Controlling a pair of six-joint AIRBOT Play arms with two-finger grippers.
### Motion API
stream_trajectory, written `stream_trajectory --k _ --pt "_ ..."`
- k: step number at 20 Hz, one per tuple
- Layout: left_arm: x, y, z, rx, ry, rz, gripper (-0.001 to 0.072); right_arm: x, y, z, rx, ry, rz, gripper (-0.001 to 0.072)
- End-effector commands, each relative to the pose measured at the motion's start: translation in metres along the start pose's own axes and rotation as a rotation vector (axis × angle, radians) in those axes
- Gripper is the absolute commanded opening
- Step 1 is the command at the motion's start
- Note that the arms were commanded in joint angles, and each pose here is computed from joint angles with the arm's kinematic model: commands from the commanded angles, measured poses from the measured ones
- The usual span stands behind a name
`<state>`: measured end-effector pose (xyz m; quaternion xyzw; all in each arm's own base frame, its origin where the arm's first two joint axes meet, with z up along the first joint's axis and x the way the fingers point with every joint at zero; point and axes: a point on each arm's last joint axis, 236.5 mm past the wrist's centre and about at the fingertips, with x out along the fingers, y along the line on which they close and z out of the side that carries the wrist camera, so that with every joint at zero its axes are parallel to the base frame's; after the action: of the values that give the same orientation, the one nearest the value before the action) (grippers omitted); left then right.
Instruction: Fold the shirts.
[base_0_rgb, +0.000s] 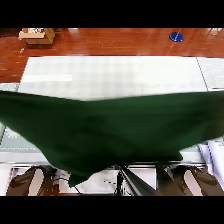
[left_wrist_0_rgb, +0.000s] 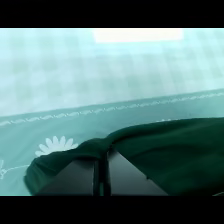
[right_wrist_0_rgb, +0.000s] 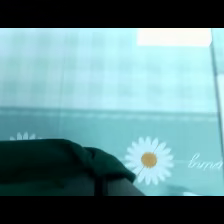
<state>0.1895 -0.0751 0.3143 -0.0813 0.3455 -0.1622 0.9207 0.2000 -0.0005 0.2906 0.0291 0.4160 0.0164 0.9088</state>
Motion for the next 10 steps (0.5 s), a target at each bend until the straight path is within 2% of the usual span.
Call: stream_trajectory --k 1,6,10 --pt "0.058 0.032 0.009 -0.049 0.071 -0.087 0.0023 0.082 -0.009 0.003 0.036 0.157 0.074 0.0034" --pt "0.137 0.056 0.065 -0.093 0.007 -0.261 0.0023 0.173 -0.009 0.063 0.113 0.094 0.202 0.0034" --pt "0.221 0.055 0.060 -0.066 0.093 -0.346 0.0023 0.217 -0.028 0.107 0.173 -0.040 0.180 0.0034"
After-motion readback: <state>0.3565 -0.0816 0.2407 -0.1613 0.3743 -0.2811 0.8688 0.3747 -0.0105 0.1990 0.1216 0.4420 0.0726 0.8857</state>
